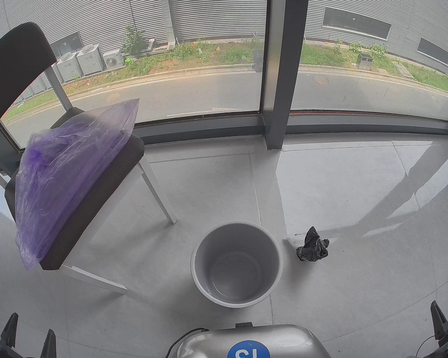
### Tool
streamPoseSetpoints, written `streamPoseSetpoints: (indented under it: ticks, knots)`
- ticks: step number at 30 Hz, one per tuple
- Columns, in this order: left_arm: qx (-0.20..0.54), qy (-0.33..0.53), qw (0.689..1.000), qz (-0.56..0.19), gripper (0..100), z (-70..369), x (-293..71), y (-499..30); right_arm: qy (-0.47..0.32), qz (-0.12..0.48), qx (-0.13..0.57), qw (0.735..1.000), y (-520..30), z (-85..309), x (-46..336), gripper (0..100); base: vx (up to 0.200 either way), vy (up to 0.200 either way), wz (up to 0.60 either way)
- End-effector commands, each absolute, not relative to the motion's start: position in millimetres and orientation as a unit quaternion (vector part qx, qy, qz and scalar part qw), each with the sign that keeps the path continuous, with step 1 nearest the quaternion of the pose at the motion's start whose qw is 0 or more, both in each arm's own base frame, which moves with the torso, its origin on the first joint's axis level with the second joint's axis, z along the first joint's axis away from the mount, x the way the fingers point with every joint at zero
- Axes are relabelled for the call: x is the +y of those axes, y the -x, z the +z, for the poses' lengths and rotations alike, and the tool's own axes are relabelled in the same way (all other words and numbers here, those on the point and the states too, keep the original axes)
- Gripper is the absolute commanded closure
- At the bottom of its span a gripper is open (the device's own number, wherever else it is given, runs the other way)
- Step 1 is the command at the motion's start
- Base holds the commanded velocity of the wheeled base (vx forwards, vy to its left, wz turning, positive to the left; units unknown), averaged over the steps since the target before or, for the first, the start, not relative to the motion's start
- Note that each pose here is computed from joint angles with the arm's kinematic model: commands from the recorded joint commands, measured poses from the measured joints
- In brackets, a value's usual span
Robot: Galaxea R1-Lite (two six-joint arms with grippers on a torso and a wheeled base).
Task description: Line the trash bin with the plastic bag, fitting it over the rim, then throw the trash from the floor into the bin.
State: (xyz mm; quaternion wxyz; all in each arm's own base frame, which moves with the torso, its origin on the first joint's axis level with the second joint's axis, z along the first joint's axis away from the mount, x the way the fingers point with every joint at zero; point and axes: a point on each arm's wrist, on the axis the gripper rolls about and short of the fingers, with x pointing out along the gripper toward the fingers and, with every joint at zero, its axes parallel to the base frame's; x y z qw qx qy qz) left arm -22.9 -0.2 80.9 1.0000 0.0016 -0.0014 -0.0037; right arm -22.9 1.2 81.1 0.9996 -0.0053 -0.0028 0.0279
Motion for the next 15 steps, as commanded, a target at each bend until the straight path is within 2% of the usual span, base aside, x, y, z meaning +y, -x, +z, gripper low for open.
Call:
streamPoseSetpoints:
  ticks: [1, 15]
  knots:
    - [-0.001, -0.002, 1.0, -0.004, 0, 75.6, -0.2, 22.8, 0.005, 0.028, -0.002, 1.0, 22.8, 76.0, 1.2, 0, 0.0, 0.0, 0.0]
    - [-0.001, -0.002, 1.0, -0.004, 0, 75.6, -0.2, 22.8, 0.005, 0.028, -0.002, 1.0, 22.8, 76.0, 1.2, 0, 0.0, 0.0, 0.0]
